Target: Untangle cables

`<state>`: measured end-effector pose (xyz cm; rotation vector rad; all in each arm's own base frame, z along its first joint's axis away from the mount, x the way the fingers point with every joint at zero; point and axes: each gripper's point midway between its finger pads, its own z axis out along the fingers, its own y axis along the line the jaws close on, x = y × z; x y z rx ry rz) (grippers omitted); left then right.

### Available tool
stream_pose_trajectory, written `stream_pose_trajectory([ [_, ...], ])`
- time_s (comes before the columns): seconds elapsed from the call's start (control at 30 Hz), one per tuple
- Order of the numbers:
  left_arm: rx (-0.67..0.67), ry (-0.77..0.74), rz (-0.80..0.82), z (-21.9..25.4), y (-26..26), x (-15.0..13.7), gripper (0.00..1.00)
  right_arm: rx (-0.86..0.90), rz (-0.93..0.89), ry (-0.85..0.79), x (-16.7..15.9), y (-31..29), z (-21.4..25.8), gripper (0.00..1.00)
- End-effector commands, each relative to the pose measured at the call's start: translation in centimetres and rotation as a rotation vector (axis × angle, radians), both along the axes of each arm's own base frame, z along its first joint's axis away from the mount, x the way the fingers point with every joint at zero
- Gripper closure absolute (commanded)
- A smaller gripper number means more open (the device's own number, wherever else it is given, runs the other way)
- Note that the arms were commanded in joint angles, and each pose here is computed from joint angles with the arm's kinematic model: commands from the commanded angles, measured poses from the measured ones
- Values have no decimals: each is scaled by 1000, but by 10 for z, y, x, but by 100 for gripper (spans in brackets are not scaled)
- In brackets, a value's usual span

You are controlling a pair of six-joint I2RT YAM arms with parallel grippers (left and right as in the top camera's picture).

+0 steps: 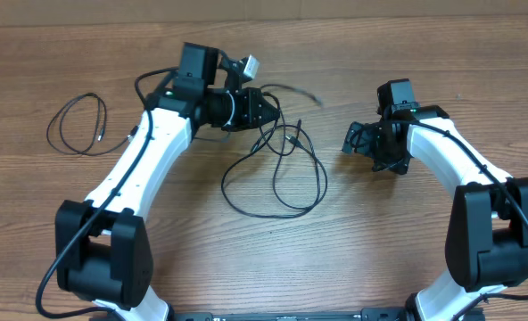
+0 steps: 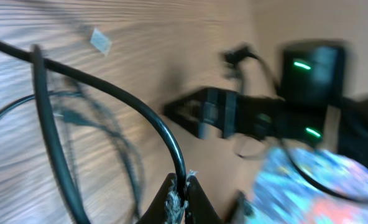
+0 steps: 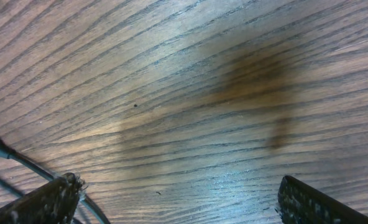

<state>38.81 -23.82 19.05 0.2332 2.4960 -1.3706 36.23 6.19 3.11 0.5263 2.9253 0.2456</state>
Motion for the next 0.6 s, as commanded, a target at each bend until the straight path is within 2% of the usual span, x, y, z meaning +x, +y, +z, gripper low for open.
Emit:
stream_pose_trajectory([
  [0.0, -208, -97, -191, 47, -8, -23, 96, 6, -4, -9, 4, 1, 1, 0],
  [0.13, -421, -195, -364, 85, -8, -44, 96, 6, -4, -9, 4, 1, 1, 0],
  [0.2, -486, -228, -411, 97, -6, -50, 96, 6, -4, -9, 4, 1, 1, 0],
  [0.57, -545, -297, -480, 108, -7, -58, 96, 6, -4, -9, 4, 1, 1, 0],
])
